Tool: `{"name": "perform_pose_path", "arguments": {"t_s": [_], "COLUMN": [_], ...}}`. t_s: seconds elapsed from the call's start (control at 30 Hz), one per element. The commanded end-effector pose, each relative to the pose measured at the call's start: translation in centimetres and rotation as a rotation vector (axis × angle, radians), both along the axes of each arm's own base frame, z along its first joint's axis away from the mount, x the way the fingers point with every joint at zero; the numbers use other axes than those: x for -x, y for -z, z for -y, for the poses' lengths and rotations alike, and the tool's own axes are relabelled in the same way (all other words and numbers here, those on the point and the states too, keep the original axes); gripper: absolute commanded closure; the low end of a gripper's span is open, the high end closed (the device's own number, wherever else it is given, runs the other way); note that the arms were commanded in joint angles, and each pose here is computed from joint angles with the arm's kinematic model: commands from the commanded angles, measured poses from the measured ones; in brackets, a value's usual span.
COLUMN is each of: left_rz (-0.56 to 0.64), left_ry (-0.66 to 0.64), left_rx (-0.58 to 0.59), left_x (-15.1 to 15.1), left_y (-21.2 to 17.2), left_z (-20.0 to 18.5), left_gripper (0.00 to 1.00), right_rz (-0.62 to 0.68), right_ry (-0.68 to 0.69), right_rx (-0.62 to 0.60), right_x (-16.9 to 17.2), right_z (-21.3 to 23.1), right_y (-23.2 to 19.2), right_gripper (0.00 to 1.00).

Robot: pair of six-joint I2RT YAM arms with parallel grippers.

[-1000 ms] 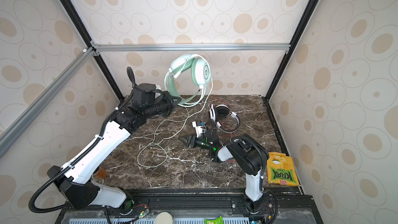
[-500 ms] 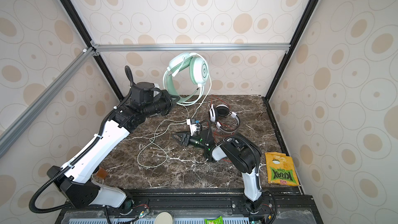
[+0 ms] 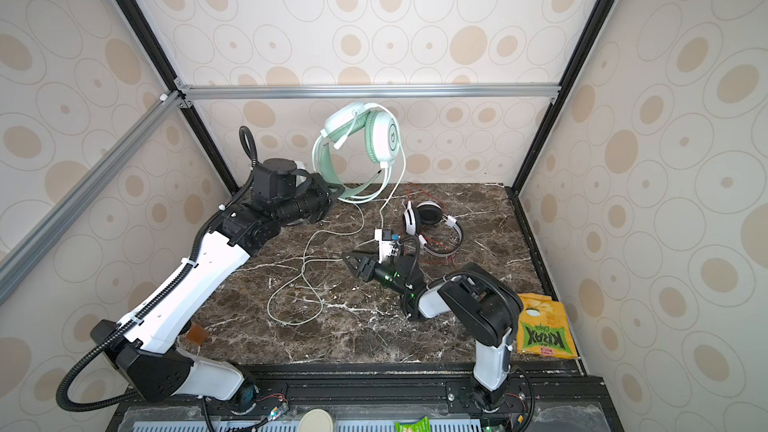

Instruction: Wrap the headphones

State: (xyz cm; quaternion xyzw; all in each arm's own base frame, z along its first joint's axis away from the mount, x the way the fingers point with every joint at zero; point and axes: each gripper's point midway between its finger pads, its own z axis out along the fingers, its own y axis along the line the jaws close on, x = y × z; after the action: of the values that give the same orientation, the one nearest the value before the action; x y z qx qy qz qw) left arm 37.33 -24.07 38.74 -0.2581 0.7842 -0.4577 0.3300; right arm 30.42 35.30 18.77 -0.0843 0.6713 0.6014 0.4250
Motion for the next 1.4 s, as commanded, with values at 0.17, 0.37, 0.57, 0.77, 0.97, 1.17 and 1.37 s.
{"name": "perform_pose_path", "arguments": {"t_s": [0.17, 0.37, 0.57, 0.77, 0.97, 1.17, 1.37], "left_rz": [0.161, 0.195, 0.23, 0.269, 0.278, 0.266, 0.245], "left_ry": [-0.026, 0.032, 0.072, 0.107, 0.128, 0.153, 0.169], "left_rx": [0.059, 0.11, 0.152, 0.188, 0.215, 0.242, 0.262], "left_x": [-0.3, 1.0, 2.2, 3.3, 4.0, 3.9, 3.8], "left_y": [-6.5, -7.9, -9.7, -11.6, -12.3, -12.4, -12.2], "left_z": [-1.0, -0.4, -0.3, -0.2, -0.2, 0.3, 0.5], "left_gripper": [1.0, 1.0, 1.0, 1.0, 1.0, 1.0, 1.0], "right_rz": [0.062, 0.178, 0.209, 0.2, 0.197, 0.18, 0.189], "right_ry": [0.059, 0.109, 0.172, 0.174, 0.106, 0.061, 0.065], "right_rx": [0.268, 0.342, 0.301, 0.185, 0.163, 0.095, 0.065], "right_x": [3.9, 1.2, -2.3, -5.1, -6.1, -6.9, -8.0], "right_z": [4.5, 3.9, 2.8, 1.9, -0.1, -1.8, -2.5], "right_y": [3.2, 2.7, 2.2, 1.9, 1.8, 1.5, 1.3], "right_gripper": [0.2, 0.2, 0.22, 0.28, 0.3, 0.32, 0.33]}}
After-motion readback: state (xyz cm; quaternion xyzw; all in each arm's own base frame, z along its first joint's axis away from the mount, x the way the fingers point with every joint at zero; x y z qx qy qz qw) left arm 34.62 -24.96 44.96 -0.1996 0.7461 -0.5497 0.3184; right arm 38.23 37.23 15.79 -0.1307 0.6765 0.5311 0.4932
